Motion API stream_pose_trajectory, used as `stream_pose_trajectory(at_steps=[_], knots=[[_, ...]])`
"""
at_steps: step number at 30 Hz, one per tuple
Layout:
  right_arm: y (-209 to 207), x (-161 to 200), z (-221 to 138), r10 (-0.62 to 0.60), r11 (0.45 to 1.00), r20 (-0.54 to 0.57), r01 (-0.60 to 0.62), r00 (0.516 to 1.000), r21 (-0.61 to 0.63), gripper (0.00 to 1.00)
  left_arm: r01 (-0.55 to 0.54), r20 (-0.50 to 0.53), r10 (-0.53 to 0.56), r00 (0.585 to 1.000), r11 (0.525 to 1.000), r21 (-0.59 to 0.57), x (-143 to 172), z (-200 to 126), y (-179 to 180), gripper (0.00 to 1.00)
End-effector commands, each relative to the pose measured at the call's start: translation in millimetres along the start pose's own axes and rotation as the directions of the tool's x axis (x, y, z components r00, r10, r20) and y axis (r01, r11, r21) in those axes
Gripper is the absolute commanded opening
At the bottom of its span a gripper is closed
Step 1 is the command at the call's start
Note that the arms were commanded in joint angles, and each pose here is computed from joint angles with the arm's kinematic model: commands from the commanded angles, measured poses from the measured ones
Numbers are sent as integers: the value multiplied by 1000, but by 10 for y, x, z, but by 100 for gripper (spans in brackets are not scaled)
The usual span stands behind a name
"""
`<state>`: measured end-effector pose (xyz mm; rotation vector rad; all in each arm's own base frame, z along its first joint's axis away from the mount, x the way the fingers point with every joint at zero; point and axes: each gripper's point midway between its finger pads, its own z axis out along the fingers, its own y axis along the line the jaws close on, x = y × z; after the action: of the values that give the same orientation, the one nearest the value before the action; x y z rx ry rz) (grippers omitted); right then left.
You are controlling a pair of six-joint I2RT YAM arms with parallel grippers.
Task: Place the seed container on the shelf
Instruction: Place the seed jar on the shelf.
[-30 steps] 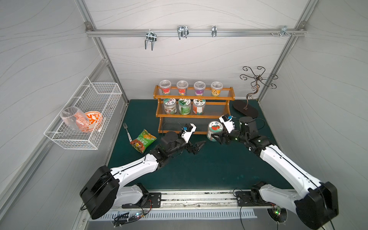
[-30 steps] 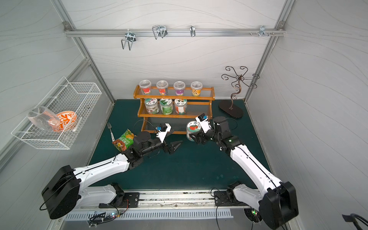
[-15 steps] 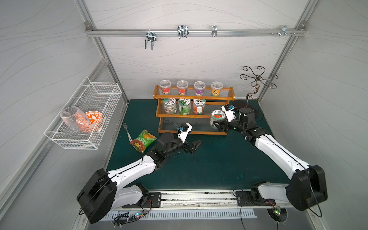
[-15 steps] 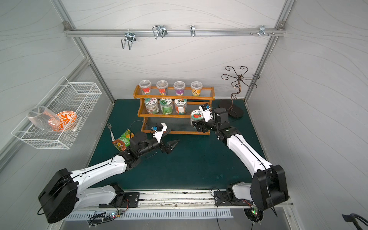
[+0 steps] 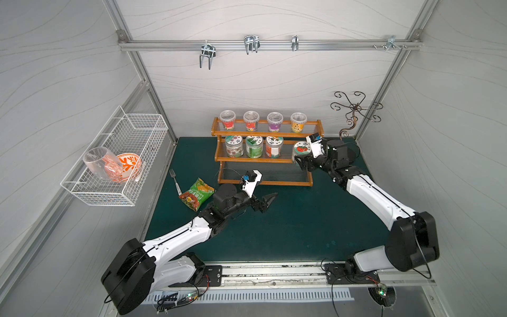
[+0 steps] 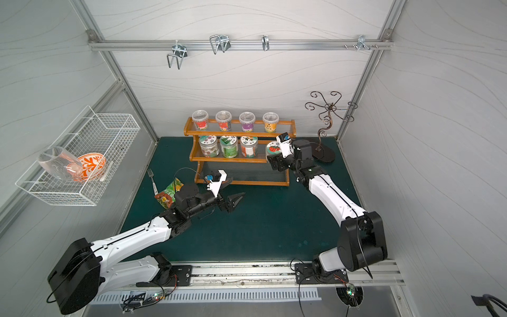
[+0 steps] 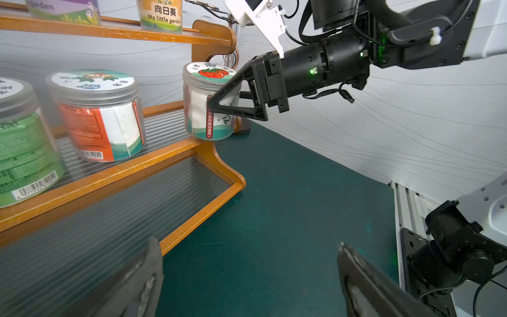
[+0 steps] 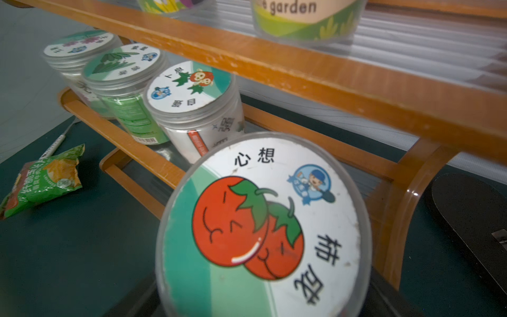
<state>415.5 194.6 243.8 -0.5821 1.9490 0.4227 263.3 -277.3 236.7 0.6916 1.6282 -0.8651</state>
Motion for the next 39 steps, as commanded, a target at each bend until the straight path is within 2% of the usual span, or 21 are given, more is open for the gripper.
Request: stream_pose_trajectory(at_steps=[1,17,21,24,27,35,39], knots=[[-135,-248,35,-6,999,70,3,997,52,53,-9,52,9,999,1000,8,-156,-60,-26,100],[-293,-225,375,27,997,49,-30,998,72,56,-29,90,31,995,999,-27,-315,-240,-42,100],[-285,-210,390,33,997,35,-35,999,67,66,-33,92,36,995,999,-40,-322,-270,-32,100],[-279,-174,390,43,997,20,-45,999,64,83,-34,98,38,994,999,-43,-343,-282,-31,100],[-271,-136,370,50,997,5,-50,999,63,93,-33,103,38,994,998,-47,-361,-294,-29,100],[-196,-111,174,58,997,-12,-58,998,53,99,-32,121,42,992,996,-85,-399,-352,21,100],[-145,-27,-17,68,997,-25,-67,997,49,99,-11,130,35,991,984,-178,-398,-411,172,100]])
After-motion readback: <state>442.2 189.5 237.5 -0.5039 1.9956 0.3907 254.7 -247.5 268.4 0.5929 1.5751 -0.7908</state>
